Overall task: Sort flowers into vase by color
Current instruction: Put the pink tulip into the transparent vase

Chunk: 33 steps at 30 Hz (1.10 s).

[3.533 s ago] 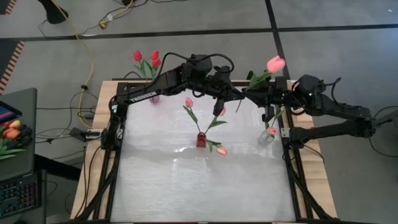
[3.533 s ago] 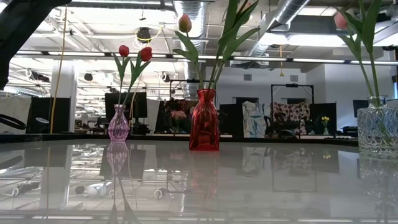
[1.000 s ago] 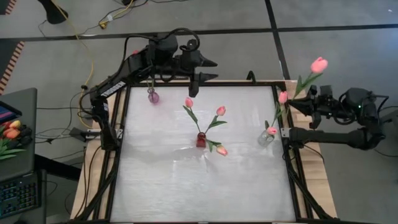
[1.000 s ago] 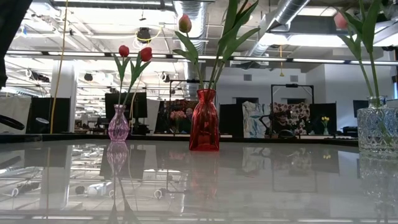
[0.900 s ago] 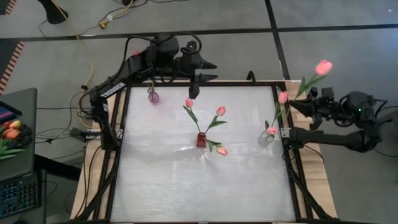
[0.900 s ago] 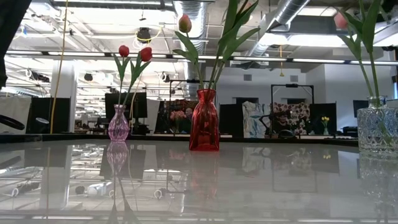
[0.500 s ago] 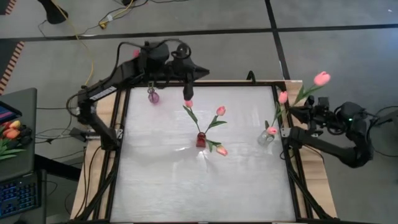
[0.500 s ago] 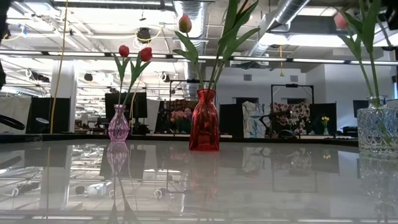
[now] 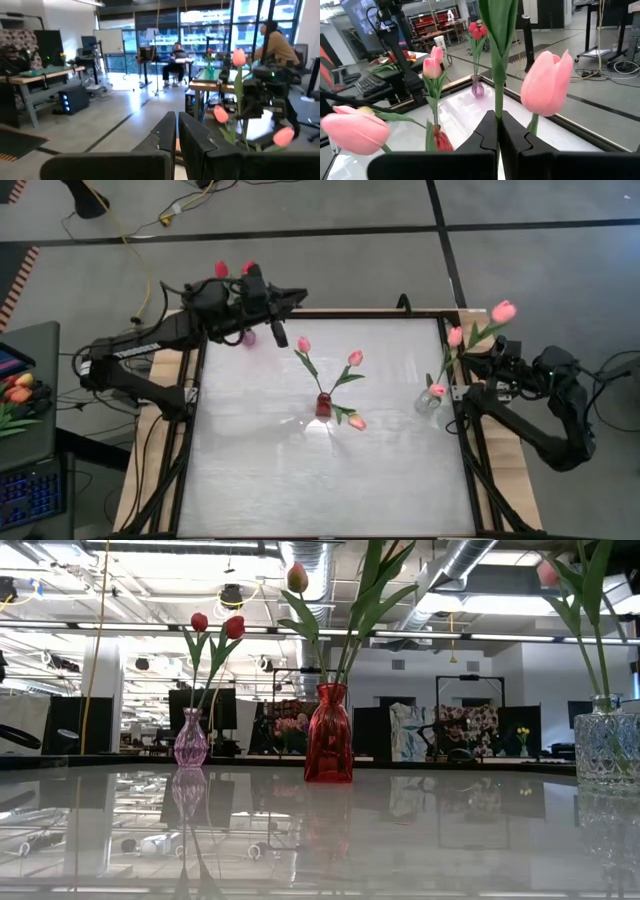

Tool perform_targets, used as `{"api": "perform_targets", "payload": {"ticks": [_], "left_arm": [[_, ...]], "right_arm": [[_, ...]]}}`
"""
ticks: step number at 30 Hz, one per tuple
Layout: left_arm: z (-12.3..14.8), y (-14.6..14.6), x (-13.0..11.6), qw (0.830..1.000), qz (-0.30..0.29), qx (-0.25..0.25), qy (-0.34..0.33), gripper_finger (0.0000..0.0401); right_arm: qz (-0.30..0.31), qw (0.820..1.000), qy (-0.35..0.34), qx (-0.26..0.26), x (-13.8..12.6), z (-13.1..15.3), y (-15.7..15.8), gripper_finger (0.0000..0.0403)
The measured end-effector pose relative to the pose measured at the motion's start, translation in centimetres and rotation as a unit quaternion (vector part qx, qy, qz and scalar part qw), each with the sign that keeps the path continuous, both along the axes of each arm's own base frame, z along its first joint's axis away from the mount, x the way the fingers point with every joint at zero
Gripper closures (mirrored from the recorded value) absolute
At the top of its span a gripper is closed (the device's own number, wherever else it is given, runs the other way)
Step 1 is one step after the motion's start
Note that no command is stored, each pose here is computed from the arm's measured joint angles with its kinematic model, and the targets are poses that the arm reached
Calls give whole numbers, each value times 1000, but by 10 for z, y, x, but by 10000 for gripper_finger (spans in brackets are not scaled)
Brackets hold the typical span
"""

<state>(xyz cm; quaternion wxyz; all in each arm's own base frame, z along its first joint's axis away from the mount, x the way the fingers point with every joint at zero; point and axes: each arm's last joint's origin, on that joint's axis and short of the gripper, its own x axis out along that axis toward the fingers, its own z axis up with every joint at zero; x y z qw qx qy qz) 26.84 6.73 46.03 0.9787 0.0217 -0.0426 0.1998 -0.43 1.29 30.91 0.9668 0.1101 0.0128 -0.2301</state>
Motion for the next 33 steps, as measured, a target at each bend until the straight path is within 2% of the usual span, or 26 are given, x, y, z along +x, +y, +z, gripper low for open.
{"api": "perform_targets", "payload": {"ticks": [5, 8, 15, 24, 29, 33], "left_arm": [[-2, -8, 3, 1000, -15, -3, 4, 394], [-3, -12, 5, 1000, -22, -4, 9, 395], [-5, -14, 5, 1000, -14, -10, 22, 395], [-6, -14, 5, 999, -13, -39, 12, 395], [-6, -15, 5, 998, -13, -59, 5, 395], [-6, -15, 5, 998, -13, -68, 2, 395]], "right_arm": [[22, 999, 8, 23, 2, -3, 4, 376], [38, 999, 20, 14, 2, -4, 8, 376], [47, 997, 45, -50, 5, -3, 10, 376], [122, 985, 64, -105, 11, -9, 12, 376], [122, 984, 64, -112, 12, -9, 11, 376], [91, 989, 65, -101, 12, -9, 9, 376]]}}
